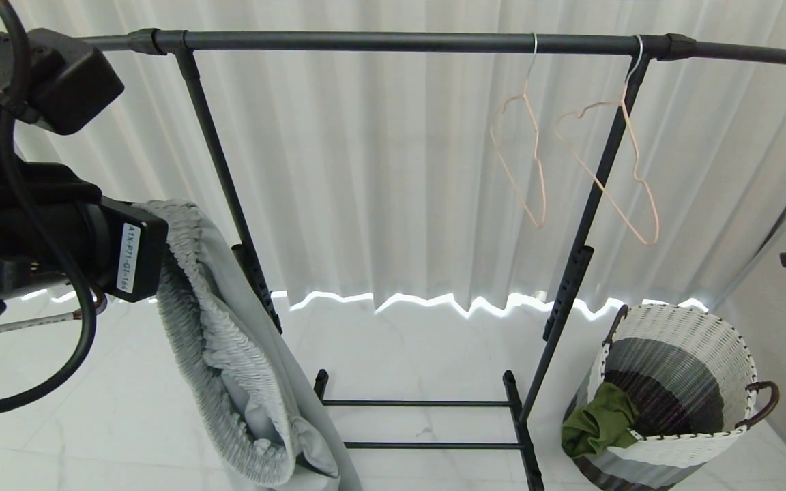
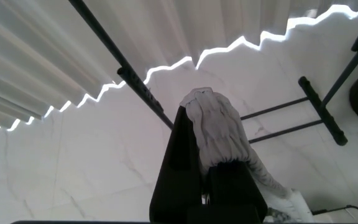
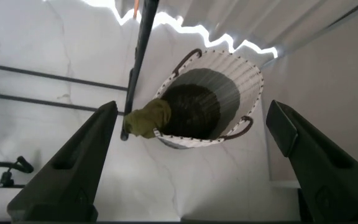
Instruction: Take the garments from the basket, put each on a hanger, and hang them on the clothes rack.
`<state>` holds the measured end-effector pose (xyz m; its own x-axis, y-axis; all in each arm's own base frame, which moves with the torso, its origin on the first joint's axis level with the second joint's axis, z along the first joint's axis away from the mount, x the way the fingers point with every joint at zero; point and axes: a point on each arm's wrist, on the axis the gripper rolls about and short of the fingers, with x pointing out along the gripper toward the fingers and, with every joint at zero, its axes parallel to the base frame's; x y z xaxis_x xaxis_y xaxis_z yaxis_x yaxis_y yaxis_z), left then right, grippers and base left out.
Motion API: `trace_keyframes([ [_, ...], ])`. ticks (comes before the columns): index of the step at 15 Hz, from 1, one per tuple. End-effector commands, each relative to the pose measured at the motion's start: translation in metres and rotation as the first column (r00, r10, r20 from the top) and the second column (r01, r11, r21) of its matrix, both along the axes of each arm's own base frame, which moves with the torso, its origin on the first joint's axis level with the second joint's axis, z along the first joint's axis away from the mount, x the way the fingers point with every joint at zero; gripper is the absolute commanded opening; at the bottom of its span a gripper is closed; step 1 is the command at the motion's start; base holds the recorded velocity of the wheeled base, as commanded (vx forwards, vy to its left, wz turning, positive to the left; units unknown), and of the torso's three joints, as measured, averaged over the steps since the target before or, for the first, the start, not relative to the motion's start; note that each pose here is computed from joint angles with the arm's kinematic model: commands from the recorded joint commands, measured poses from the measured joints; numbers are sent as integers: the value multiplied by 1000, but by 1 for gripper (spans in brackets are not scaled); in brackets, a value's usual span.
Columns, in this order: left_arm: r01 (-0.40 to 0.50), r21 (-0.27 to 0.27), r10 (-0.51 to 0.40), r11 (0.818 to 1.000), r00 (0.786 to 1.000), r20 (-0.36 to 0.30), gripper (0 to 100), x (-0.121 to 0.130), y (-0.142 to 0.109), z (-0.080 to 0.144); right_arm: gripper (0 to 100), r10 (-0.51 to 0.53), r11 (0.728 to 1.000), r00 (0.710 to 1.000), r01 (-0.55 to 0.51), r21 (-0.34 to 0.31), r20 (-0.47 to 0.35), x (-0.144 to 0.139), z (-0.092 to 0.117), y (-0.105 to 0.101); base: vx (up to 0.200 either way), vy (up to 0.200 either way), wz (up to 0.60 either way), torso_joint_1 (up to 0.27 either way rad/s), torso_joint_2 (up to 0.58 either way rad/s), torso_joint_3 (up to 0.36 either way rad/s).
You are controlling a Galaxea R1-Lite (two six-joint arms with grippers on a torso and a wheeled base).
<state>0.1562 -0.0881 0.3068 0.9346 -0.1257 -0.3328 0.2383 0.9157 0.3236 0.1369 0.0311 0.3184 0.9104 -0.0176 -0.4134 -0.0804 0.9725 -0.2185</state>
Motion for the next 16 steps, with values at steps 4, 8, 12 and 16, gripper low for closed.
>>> trace_keyframes([
  [4,0,-2,0,1000,1000,3,0,-1,0,1,100,-12,1000,1000,12,4,27,5,2,0,0,0,0,210,-478,-270],
  [8,2,-4,-2,1000,1000,7,0,-2,0,2,100,-19,1000,999,18,7,44,9,3,-1,150,0,0,60,-135,-72],
  [12,5,-6,-5,1000,1000,10,0,-2,0,3,100,-19,1000,999,19,9,46,8,3,-1,200,0,0,19,-5,-7],
  [16,3,-7,-3,1000,1000,12,0,-2,1,3,100,-3,1000,1000,2,17,31,11,0,0,200,0,0,4,1,-1],
])
